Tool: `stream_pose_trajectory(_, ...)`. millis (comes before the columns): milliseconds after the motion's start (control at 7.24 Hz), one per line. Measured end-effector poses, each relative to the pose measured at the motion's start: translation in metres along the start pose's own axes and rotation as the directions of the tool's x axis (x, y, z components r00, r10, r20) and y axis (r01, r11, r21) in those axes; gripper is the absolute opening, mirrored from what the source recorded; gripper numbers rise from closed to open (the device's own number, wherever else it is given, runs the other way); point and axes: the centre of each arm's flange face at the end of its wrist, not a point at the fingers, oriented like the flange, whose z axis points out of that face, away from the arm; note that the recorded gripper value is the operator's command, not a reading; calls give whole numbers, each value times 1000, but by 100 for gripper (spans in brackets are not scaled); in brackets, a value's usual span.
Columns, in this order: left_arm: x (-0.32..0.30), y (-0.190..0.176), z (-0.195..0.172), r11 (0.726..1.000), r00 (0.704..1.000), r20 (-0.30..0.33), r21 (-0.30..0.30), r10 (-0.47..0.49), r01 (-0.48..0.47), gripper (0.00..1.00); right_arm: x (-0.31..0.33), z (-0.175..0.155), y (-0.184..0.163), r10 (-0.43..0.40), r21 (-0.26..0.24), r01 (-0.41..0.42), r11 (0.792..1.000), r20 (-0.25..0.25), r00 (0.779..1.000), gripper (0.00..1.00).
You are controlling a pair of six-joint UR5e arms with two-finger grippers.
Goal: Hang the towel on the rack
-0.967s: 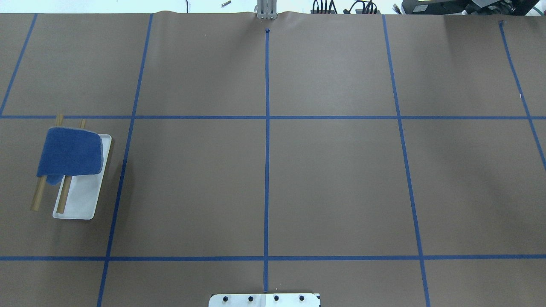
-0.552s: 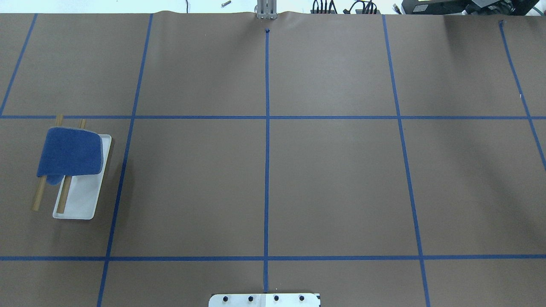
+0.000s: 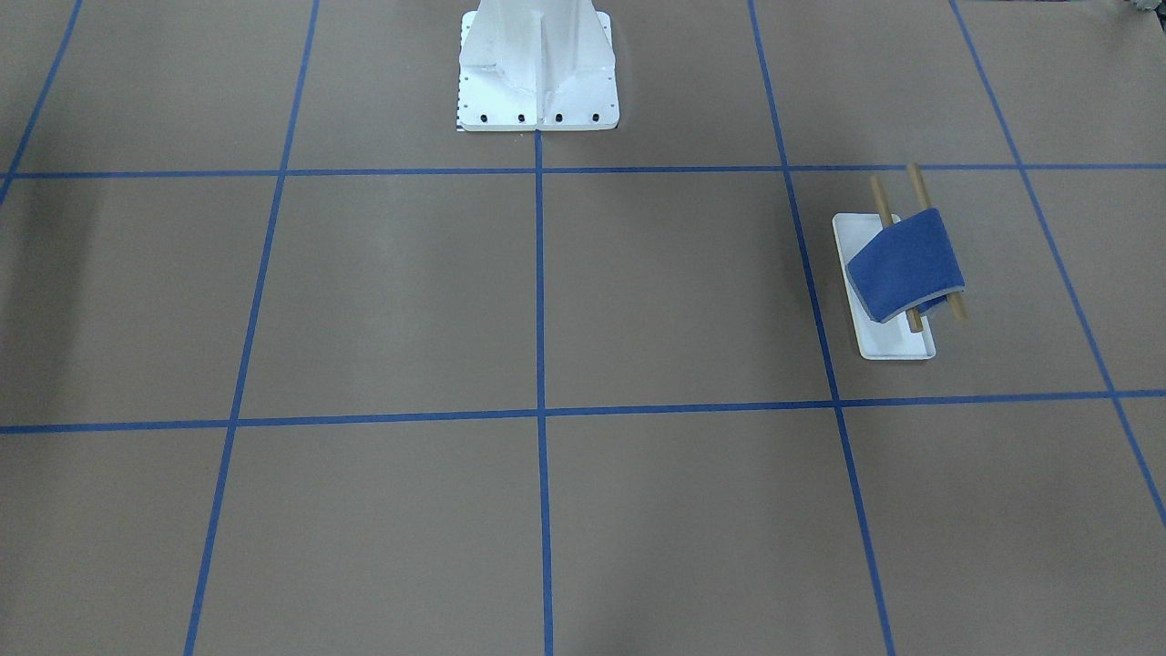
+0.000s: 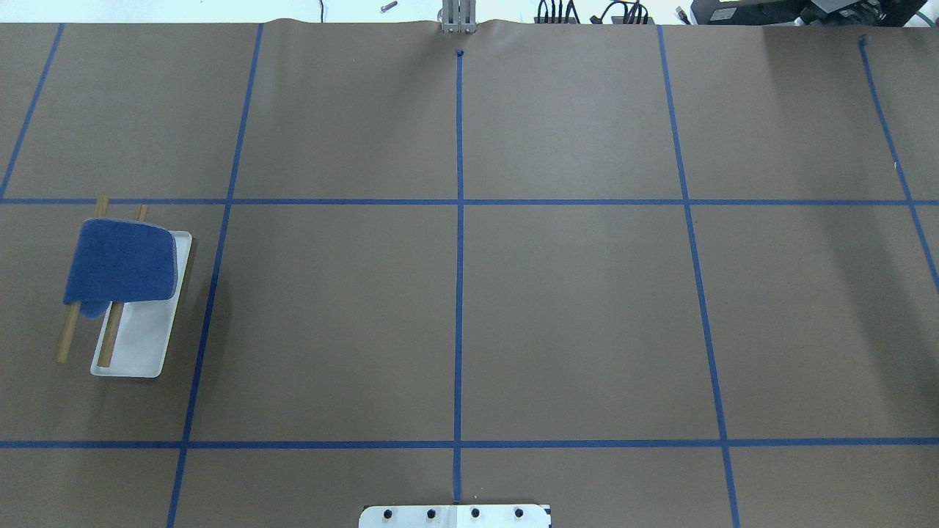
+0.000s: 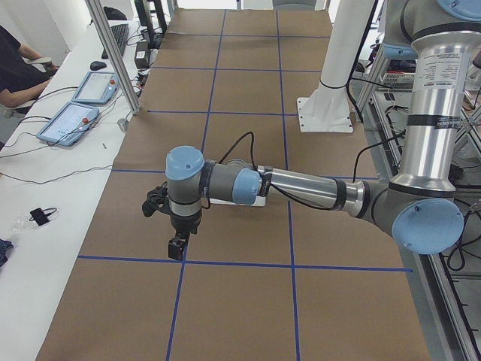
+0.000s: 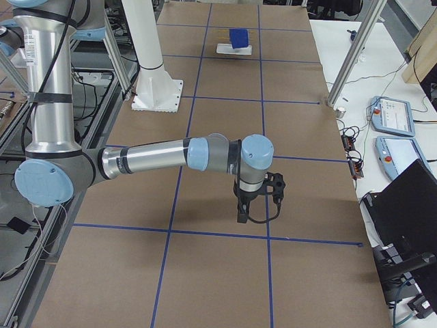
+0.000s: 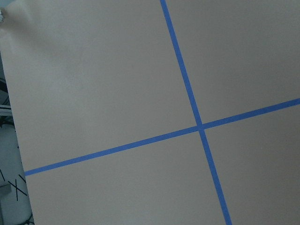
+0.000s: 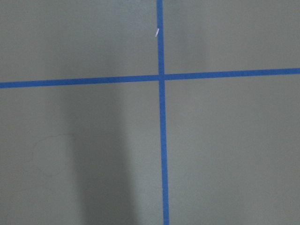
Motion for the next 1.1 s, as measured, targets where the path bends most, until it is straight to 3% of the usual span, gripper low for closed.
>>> stream_pose_trajectory(414, -2, 4, 13, 978, 976, -62, -21, -209, 208, 99, 51, 40, 20, 67, -32, -66, 997, 25, 997, 100)
stream_pose_trajectory(691, 0, 5, 16, 970, 964, -108, -33, -244, 242, 99, 55, 34, 19, 77, -17, -76, 997, 31, 997, 100)
stream_pose_trajectory(1105, 3, 2, 12, 958, 951, -116, -37, -287, 284, 99, 28, -1, 14, 141, 48, -143, 989, 40, 989, 100)
